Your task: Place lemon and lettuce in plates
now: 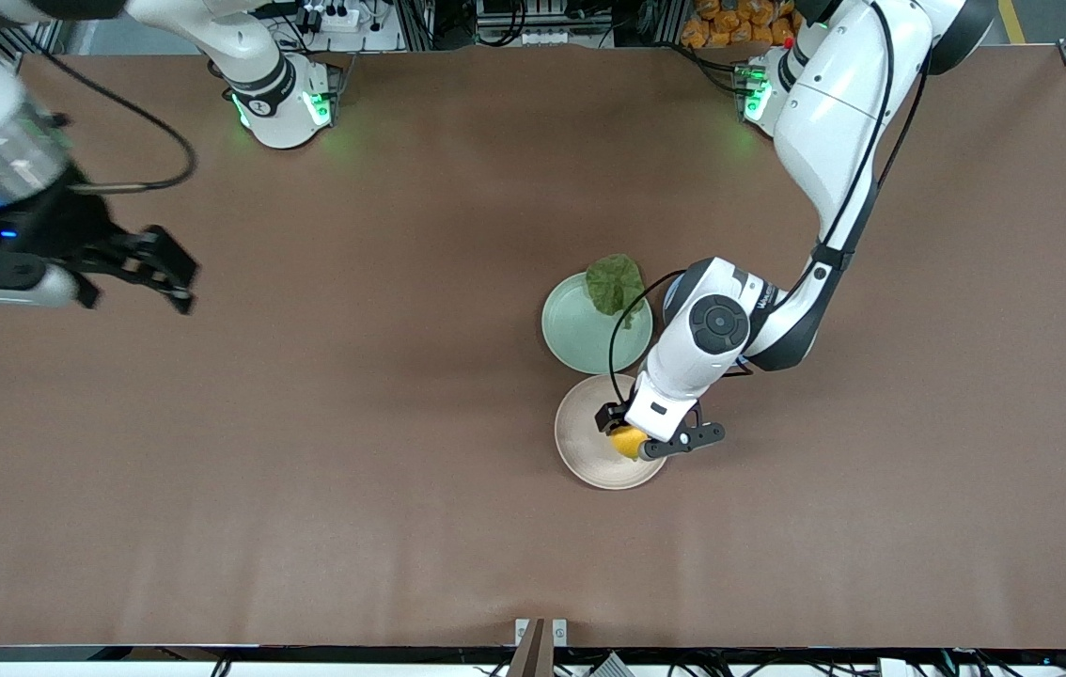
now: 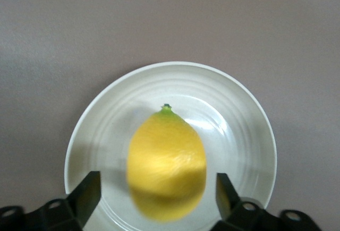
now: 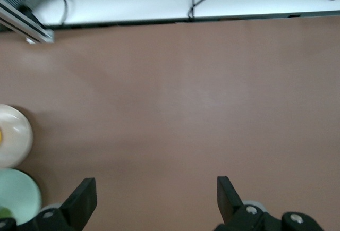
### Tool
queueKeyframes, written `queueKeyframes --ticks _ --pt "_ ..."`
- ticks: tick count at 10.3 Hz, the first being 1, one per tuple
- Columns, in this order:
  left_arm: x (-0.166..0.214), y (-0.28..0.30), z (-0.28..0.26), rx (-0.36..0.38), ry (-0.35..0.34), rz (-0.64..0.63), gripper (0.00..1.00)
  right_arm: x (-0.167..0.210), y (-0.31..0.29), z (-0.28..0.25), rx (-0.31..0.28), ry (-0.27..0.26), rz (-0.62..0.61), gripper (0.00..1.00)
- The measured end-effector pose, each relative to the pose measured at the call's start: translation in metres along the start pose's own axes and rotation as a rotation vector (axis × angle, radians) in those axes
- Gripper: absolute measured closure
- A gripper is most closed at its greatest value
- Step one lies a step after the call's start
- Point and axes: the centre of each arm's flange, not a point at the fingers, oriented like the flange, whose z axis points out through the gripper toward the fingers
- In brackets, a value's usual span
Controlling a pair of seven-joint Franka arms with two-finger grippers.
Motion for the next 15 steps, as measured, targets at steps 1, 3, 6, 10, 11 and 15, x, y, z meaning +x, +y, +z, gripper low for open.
queueKeyframes --ticks 1,3,6,10,11,15 --pt "0.006 -0.003 -0.003 0.001 0.012 -0.005 0.00 -0.002 0.021 -0.002 -0.009 -0.025 -0.011 0.00" --pt "0.041 -0.029 -0.017 0.009 0.056 -0.054 0.00 -0.006 0.059 -0.011 -0.020 -0.049 0.030 0.00" --pt "0.108 -0.106 -0.062 0.052 0.096 -0.160 0.00 -0.018 0.106 -0.018 0.058 -0.103 0.096 0.00" --pt "0.133 -0.176 -0.116 0.174 0.007 -0.216 0.00 -0.052 0.121 0.010 0.134 -0.188 0.085 0.00" --pt "0.127 -0.188 -0.122 0.199 -0.024 -0.229 0.00 -0.054 0.121 0.027 0.132 -0.193 0.070 0.00" --pt "0.073 -0.229 -0.178 0.225 -0.075 -0.113 0.00 -0.055 0.116 0.034 0.045 -0.157 -0.037 0.00"
